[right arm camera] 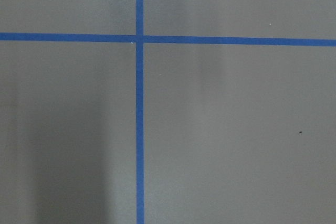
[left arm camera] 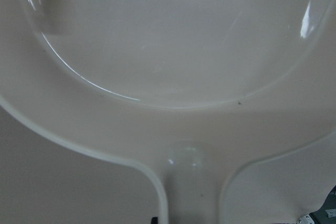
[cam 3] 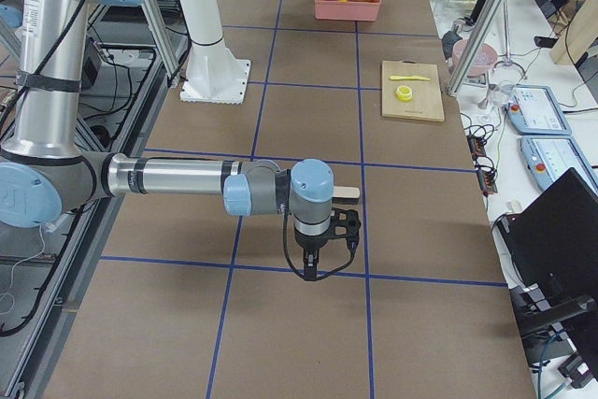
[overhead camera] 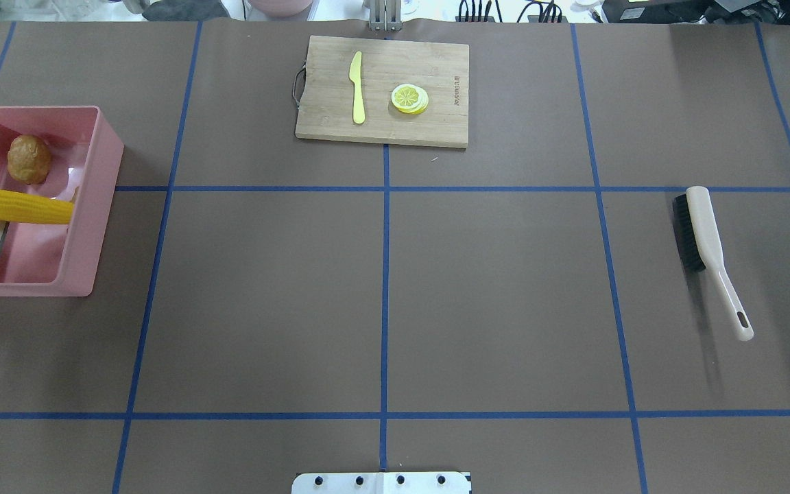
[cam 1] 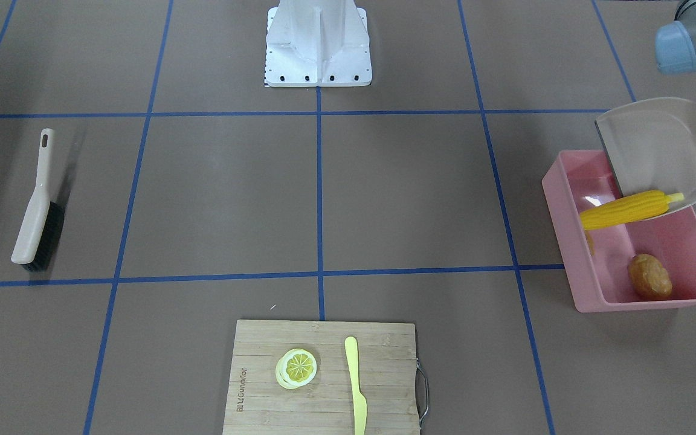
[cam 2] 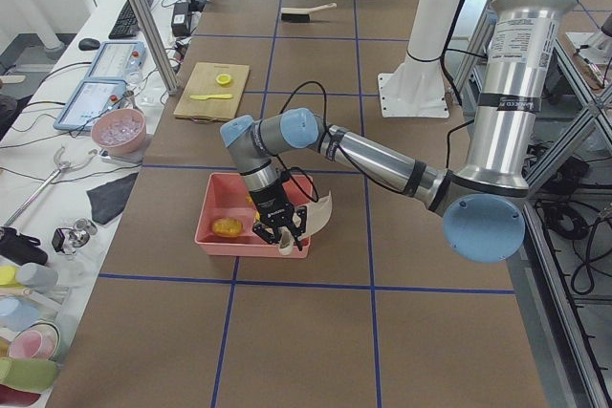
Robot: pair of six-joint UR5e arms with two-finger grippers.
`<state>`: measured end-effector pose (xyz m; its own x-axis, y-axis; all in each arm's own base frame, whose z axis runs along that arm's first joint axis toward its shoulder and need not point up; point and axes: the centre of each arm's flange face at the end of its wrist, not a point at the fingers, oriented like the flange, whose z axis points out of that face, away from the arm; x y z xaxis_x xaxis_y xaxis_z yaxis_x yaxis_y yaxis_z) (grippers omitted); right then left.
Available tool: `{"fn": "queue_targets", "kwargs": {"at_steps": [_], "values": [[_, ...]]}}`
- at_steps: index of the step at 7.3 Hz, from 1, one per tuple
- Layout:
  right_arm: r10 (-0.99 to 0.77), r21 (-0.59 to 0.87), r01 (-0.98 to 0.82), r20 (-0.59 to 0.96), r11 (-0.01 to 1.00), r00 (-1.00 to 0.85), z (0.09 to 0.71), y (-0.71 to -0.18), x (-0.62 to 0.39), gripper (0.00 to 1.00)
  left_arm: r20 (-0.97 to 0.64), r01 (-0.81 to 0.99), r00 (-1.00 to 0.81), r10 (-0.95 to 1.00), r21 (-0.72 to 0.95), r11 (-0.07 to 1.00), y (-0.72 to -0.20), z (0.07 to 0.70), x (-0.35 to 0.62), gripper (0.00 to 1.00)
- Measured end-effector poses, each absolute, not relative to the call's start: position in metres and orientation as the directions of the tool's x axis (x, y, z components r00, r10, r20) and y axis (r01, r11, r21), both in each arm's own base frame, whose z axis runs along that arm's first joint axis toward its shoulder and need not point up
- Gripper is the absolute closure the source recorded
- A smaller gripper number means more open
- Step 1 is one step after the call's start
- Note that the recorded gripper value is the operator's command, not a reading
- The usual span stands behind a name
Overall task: Sweep and dump trash into bin
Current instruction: 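Hold the white dustpan tipped over the pink bin with the left gripper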
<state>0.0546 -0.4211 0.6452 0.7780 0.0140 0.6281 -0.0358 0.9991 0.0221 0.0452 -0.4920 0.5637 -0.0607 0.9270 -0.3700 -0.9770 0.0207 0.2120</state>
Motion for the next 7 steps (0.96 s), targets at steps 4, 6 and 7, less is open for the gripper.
{"fn": "queue_targets", "kwargs": {"at_steps": [4, 6, 7], "values": [[0.035, -0.006, -0.044, 0.702, 0.999, 0.711, 0.65, -0.41, 0.055, 0.0, -0.382, -0.981, -0.111, 0.917, 0.192, -0.038, -0.482, 0.553, -0.006, 1.0], [0.027, 0.004, -0.04, 0.683, 0.999, 0.73, 0.65, -0.415, 0.056, 0.0, -0.395, -0.984, -0.134, 0.909, 0.165, -0.073, -0.475, 0.55, -0.029, 1.0], [0.022, 0.008, -0.037, 0.668, 0.999, 0.744, 0.65, -0.419, 0.056, 0.0, -0.401, -0.985, -0.136, 0.906, 0.15, -0.082, -0.473, 0.55, -0.039, 1.0]]}}
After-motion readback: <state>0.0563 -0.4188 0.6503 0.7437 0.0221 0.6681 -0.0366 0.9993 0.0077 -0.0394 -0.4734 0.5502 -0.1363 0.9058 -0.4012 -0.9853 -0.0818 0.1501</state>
